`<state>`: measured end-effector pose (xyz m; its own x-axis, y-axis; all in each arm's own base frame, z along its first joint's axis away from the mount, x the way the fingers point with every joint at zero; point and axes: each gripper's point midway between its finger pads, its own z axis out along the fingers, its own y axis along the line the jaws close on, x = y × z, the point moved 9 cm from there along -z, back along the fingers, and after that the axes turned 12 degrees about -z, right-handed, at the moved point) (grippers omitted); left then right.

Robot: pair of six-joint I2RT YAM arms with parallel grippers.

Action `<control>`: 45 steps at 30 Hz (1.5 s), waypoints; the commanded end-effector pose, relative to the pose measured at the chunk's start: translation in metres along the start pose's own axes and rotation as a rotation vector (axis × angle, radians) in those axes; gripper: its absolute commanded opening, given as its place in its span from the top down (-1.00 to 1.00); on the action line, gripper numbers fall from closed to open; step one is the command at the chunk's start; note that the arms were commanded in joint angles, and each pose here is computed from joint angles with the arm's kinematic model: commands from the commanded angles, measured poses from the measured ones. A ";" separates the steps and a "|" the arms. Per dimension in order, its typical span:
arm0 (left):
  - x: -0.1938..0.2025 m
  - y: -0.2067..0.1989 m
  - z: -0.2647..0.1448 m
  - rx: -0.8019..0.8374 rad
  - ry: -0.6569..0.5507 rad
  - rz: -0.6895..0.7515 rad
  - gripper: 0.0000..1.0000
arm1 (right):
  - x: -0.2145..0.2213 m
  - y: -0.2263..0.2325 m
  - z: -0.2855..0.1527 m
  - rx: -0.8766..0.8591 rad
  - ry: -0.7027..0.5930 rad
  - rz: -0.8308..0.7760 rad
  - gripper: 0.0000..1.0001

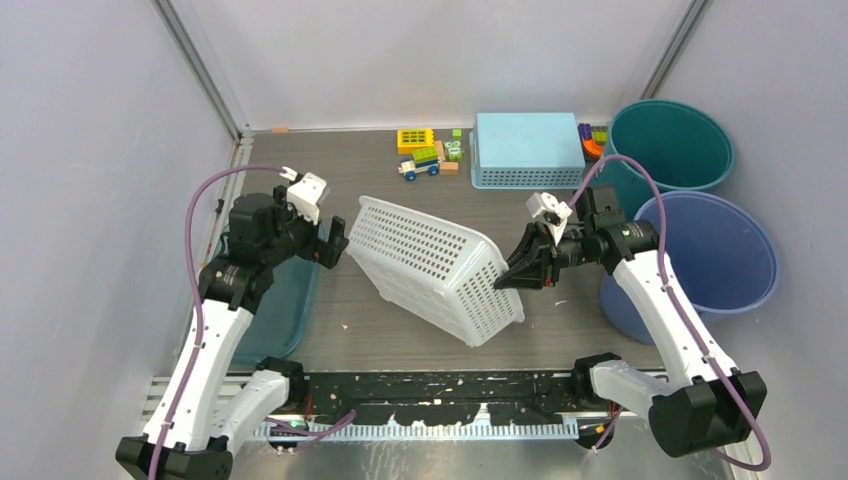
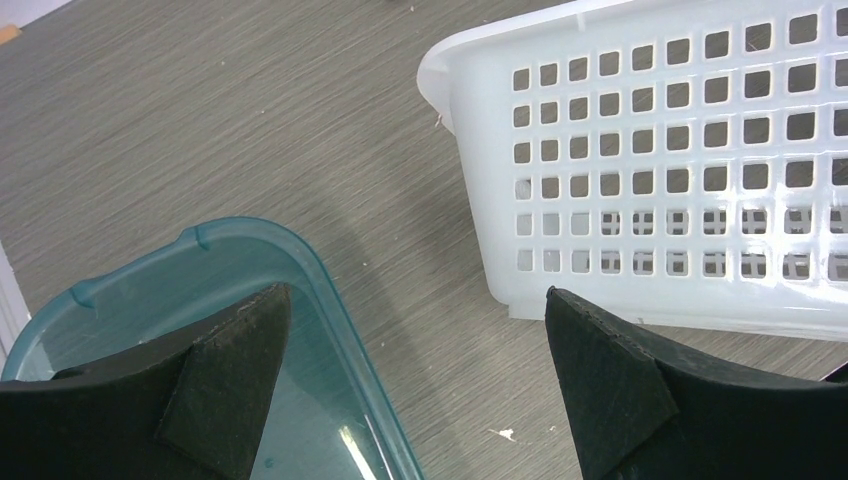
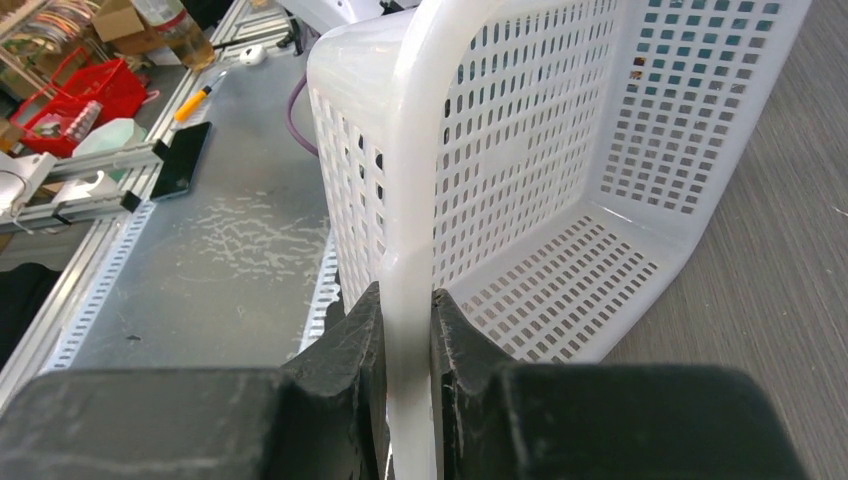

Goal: Turn the large container upside down

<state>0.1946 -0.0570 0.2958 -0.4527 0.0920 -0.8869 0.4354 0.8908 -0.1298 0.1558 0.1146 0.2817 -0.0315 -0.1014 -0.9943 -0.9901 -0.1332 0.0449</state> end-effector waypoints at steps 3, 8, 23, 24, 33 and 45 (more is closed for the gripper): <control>-0.008 -0.003 -0.001 0.023 -0.069 0.003 -0.99 | -0.015 0.001 -0.001 -0.030 -0.049 0.087 0.98; -0.007 -0.003 0.000 0.027 -0.066 0.000 -0.99 | -0.014 -0.004 -0.002 -0.028 -0.046 0.159 0.98; -0.005 -0.002 0.003 0.033 -0.059 -0.011 -0.99 | -0.012 -0.019 -0.007 -0.013 -0.045 0.352 0.98; -0.005 -0.002 0.004 0.032 -0.057 -0.013 -1.00 | -0.011 -0.020 -0.008 -0.008 -0.045 0.367 0.98; -0.003 -0.001 0.005 0.034 -0.050 -0.020 -0.99 | -0.006 -0.033 -0.018 0.025 -0.056 0.481 0.98; -0.002 0.000 0.008 0.032 -0.044 -0.029 -0.99 | 0.000 -0.043 -0.028 0.067 -0.070 0.536 0.97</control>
<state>0.1975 -0.0587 0.2906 -0.4582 0.0663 -0.8864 0.4360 0.8858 -0.1591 0.2020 0.0973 0.2776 -0.5164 -0.0546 -0.8546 -0.8538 -0.0435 0.5187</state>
